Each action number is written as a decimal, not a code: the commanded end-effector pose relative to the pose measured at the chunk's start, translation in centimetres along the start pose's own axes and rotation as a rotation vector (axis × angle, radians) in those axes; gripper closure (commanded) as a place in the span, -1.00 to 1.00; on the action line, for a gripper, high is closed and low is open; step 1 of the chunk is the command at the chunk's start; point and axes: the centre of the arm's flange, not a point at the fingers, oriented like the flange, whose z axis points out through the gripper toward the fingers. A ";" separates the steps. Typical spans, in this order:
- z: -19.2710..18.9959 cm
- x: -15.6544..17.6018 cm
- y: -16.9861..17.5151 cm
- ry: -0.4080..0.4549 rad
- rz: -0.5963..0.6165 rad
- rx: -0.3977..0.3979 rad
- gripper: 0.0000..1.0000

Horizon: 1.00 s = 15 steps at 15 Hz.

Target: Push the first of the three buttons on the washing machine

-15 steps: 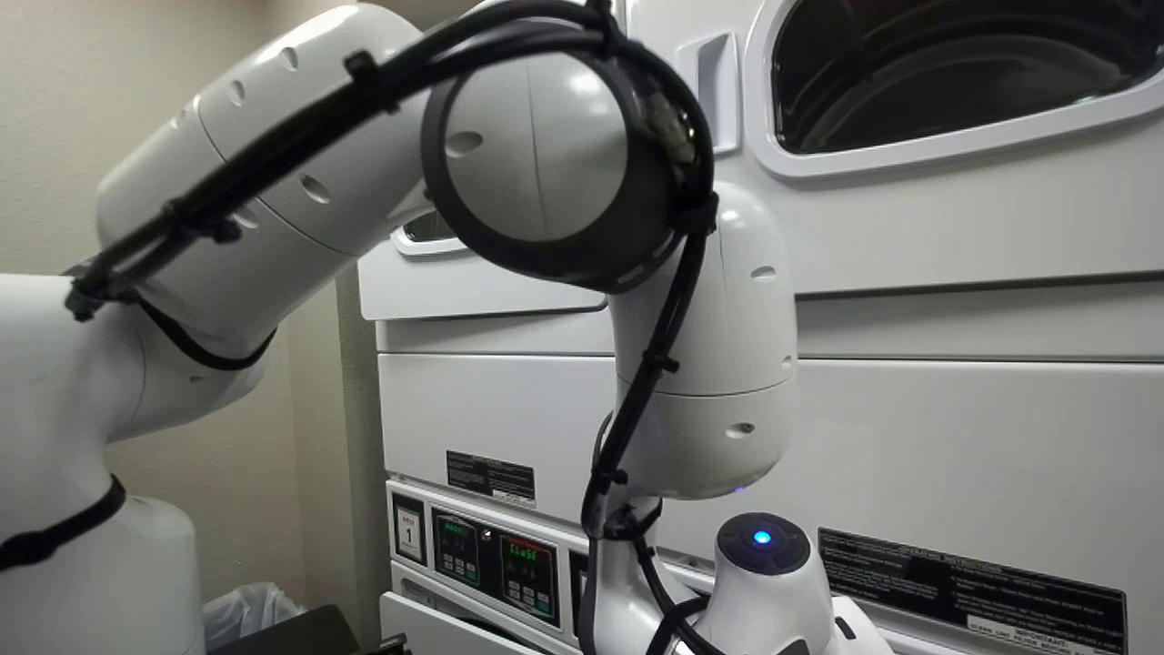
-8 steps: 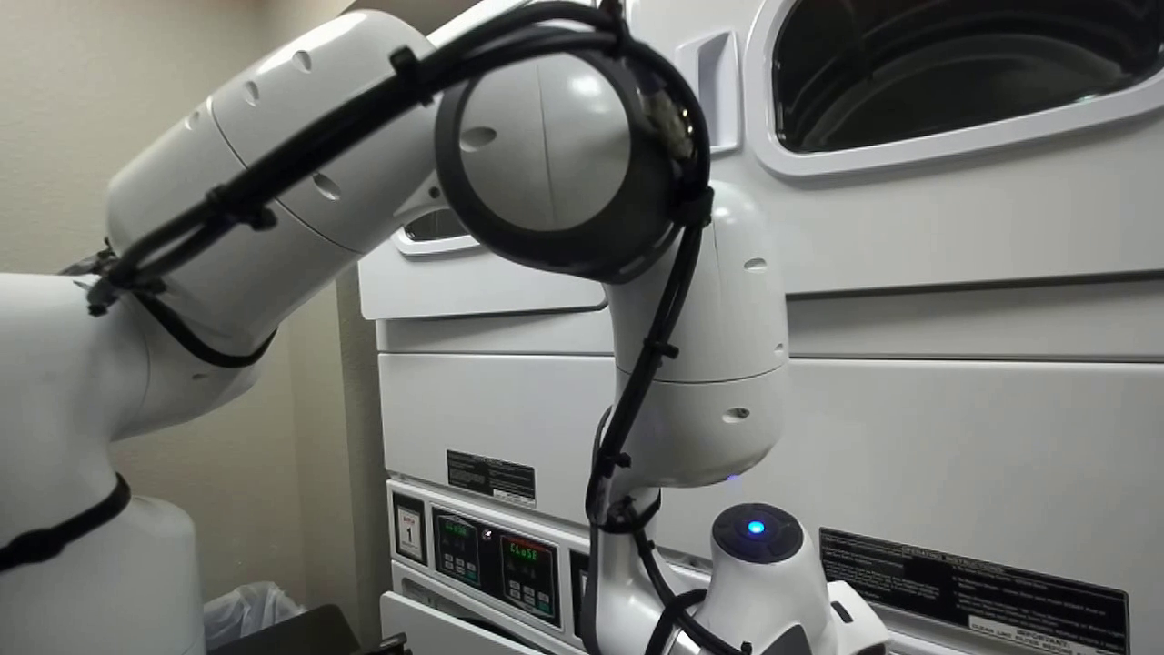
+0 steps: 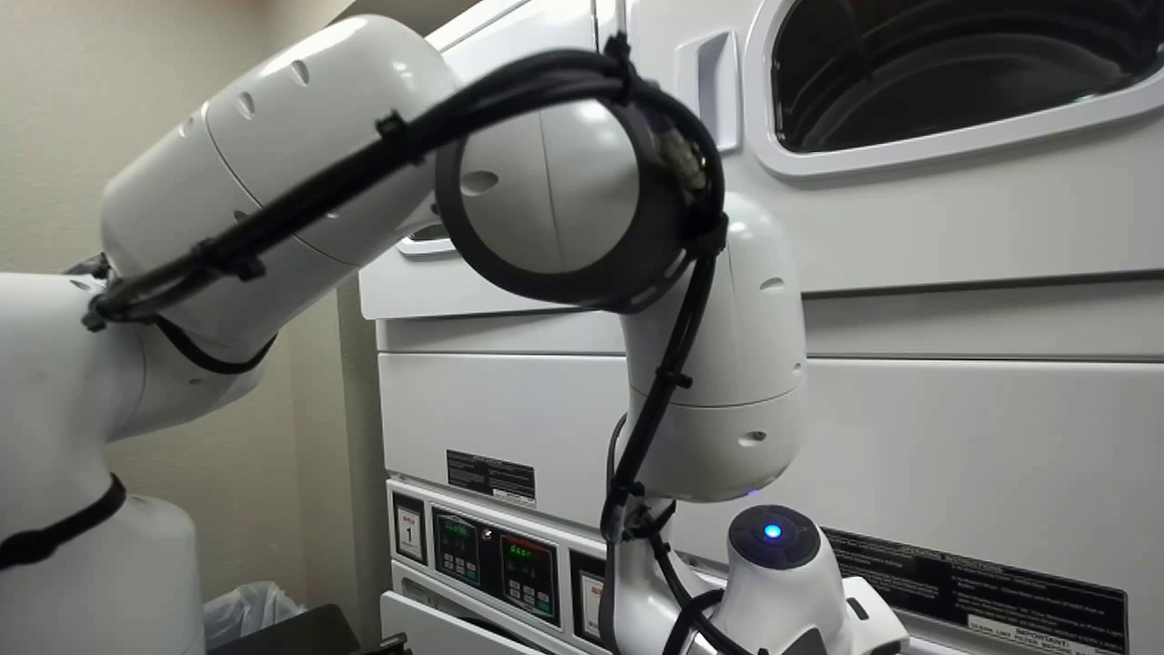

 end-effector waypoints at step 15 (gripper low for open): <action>-0.9 -1.0 -2.7 -0.121 0.000 -0.061 1.00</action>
